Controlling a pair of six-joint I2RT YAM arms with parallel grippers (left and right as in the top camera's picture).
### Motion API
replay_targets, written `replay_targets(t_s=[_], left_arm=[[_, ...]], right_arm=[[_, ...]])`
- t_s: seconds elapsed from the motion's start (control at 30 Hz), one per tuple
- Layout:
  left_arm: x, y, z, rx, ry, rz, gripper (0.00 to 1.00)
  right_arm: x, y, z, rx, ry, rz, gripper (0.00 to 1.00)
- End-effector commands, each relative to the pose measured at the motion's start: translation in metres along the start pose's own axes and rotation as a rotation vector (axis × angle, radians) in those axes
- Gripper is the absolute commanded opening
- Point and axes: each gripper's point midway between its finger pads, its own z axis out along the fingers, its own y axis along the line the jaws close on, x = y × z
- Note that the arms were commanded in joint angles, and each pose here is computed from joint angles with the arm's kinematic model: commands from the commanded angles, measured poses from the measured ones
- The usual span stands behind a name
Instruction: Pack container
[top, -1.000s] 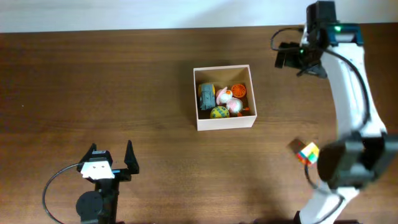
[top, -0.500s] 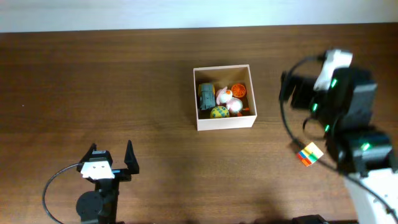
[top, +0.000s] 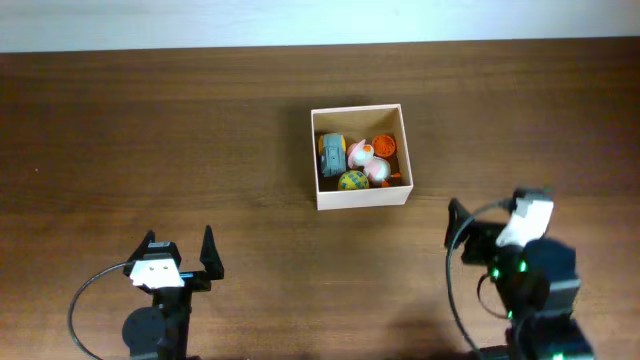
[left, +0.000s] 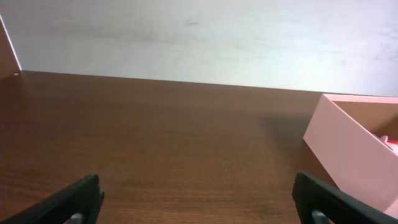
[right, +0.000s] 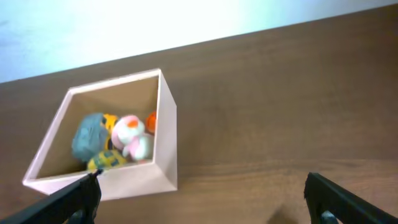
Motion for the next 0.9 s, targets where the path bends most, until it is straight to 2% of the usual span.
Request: replay_targets(t_s=[0.0,0.1,0.27,0.47,0.87], left_arm=[[0.001,0.000,0.000,-0.002,-0.004,0.020,0.99],[0.001,0.000,0.000,-0.002,-0.004,0.020,0.99],[0.001,0.000,0.000,-0.002,-0.004,0.020,0.99],[0.001,0.000,0.000,-0.002,-0.004,0.020,0.99],[0.001,0.000,0.000,-0.002,-0.004,0.020,0.99]], right_arm=[[0.029,-0.007,-0.001,-0.008,-0.026,0.007,0.99],[0.048,-0.011,-0.001,-0.016,-0.042,0.004,0.99],[0.073,-0.004,0.002,-0.087,-0.050,-0.104,0.99],[0.102,-0.011,0.013,-0.082,-0.018,-0.104,0.99],[0.089,-0.008,0.006,-0.091,-0.088,-0.130,0.99]])
